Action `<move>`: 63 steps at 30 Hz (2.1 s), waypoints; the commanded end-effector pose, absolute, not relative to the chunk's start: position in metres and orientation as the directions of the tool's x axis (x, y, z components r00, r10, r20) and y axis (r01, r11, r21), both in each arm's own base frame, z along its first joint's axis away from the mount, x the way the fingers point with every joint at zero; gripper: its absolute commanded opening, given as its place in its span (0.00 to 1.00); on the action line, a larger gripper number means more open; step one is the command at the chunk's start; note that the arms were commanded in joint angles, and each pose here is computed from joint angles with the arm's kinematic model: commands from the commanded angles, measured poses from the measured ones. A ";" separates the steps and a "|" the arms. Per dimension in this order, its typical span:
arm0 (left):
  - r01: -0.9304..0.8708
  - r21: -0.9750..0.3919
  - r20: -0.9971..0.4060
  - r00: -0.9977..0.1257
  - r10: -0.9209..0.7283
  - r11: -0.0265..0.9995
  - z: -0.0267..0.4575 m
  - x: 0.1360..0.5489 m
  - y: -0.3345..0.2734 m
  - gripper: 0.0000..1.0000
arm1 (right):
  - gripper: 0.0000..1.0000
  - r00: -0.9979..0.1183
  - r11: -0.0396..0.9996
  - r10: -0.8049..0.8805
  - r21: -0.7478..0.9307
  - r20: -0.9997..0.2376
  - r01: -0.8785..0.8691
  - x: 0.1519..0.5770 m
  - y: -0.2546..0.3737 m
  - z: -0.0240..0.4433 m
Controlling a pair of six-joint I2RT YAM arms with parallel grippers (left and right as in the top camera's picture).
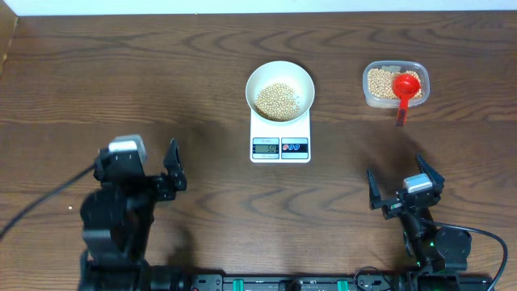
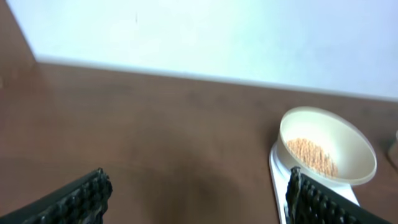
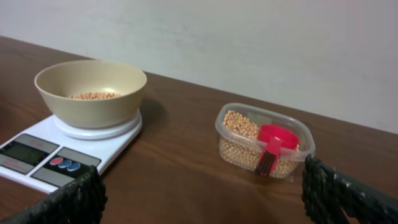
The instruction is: Scoop item into bowl and weigh 50g on scale
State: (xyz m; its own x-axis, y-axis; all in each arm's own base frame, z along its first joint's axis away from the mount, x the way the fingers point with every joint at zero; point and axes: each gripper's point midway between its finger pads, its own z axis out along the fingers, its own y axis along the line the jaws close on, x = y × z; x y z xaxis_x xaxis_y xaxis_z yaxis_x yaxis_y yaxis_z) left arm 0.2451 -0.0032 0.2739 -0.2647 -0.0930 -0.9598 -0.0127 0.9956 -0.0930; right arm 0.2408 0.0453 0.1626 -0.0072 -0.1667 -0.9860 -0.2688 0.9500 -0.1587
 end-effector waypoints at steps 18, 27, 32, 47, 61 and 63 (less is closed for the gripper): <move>-0.055 0.115 -0.993 -0.037 0.113 0.992 0.189 0.246 0.013 0.92 | 0.99 -0.006 0.949 -0.174 -0.166 -0.985 -0.268 0.240 0.046 0.162; -0.050 0.143 -0.988 -0.067 0.140 0.988 0.160 0.246 0.013 0.92 | 0.99 -0.006 0.949 -0.174 -0.166 -0.985 -0.267 0.240 0.046 0.162; -0.043 0.143 -0.984 -0.111 0.138 0.989 0.149 0.245 0.013 0.92 | 0.99 -0.006 0.949 -0.174 -0.166 -0.985 -0.268 0.240 0.046 0.162; -0.032 0.139 -0.978 -0.161 0.132 0.990 0.136 0.244 0.012 0.92 | 0.99 -0.006 0.949 -0.174 -0.166 -0.985 -0.268 0.240 0.046 0.162; -0.032 0.139 -0.978 -0.161 0.132 0.990 0.136 0.244 0.012 0.92 | 0.99 -0.006 0.949 -0.174 -0.166 -0.985 -0.267 0.240 0.046 0.162; -0.032 0.139 -0.978 -0.161 0.132 0.990 0.136 0.244 0.012 0.92 | 0.99 -0.006 0.949 -0.174 -0.166 -0.985 -0.268 0.240 0.046 0.162</move>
State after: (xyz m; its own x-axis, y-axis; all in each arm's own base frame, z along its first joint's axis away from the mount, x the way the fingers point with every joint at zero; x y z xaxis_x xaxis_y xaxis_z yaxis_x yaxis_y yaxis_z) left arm 0.2453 0.0087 0.1514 -0.1078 0.1210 -0.9868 -0.0238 0.9920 0.1242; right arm 0.2407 0.0453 0.1629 -0.0064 -0.1671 -0.9859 -0.2687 0.9500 -0.1593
